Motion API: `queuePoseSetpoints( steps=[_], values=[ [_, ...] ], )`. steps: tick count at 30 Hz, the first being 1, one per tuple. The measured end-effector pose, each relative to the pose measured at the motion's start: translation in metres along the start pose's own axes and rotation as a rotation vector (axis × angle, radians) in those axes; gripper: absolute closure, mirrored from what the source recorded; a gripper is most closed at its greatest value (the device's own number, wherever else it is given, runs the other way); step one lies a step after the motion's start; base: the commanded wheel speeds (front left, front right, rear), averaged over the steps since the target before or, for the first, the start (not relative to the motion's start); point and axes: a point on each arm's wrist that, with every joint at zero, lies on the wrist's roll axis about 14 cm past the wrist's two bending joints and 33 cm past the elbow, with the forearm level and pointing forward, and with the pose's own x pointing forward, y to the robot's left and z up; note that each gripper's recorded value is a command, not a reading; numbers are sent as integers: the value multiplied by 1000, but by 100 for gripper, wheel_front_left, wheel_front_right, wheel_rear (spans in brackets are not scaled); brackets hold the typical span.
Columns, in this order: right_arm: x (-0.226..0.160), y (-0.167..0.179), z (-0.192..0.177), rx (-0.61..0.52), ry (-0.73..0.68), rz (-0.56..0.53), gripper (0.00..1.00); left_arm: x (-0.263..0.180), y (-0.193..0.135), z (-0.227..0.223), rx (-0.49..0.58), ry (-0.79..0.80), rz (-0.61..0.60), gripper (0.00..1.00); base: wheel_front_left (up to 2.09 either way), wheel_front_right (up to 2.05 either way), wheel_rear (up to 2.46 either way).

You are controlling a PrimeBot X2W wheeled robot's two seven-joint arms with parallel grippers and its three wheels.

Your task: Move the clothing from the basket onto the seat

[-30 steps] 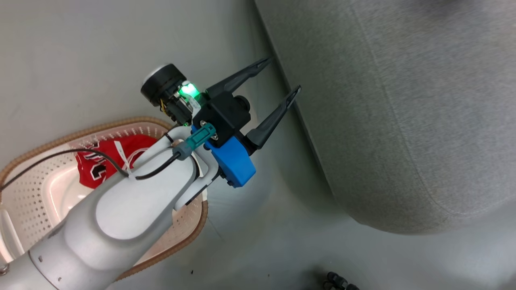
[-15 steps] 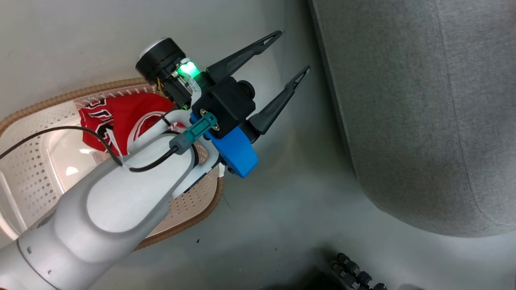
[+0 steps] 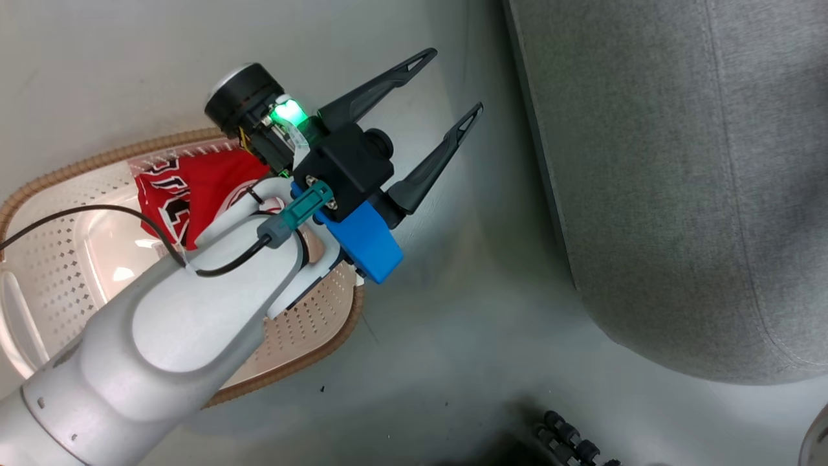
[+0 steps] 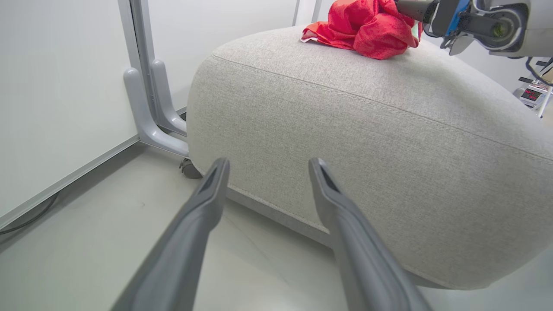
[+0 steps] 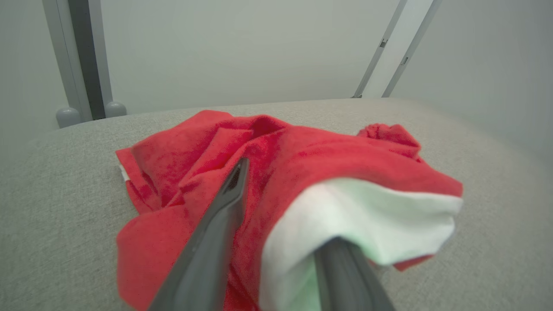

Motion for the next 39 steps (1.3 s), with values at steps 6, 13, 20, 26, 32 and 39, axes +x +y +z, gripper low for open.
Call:
queuePoseSetpoints(
  steps=[6, 13, 20, 26, 32, 39],
  values=[
    [-29, -14, 3, -9, 3, 1, 0, 0, -12, 23, 15, -28, 0, 0, 0, 0, 0],
    [-77, -34, -10, 7, 66, -4, 0, -2, -33, 56, 38, -56, -5, 0, 0, 0, 0],
    [-109, -55, 13, 21, 14, -6, 0, -12, -50, 84, 52, -74, 33, 0, 0, 0, 0],
    [-126, -39, 55, 52, -104, 76, 0, -30, -52, 111, 57, -102, 126, 0, 0, 0, 0],
    [-143, 5, 92, 100, -209, 222, 0, -63, -29, 152, 70, -181, 299, 0, 0, 0, 0],
    [-168, 74, 127, 180, -298, 419, 0, -133, 4, 175, 89, -239, 539, 0, 0, 0, 0]
  ],
)
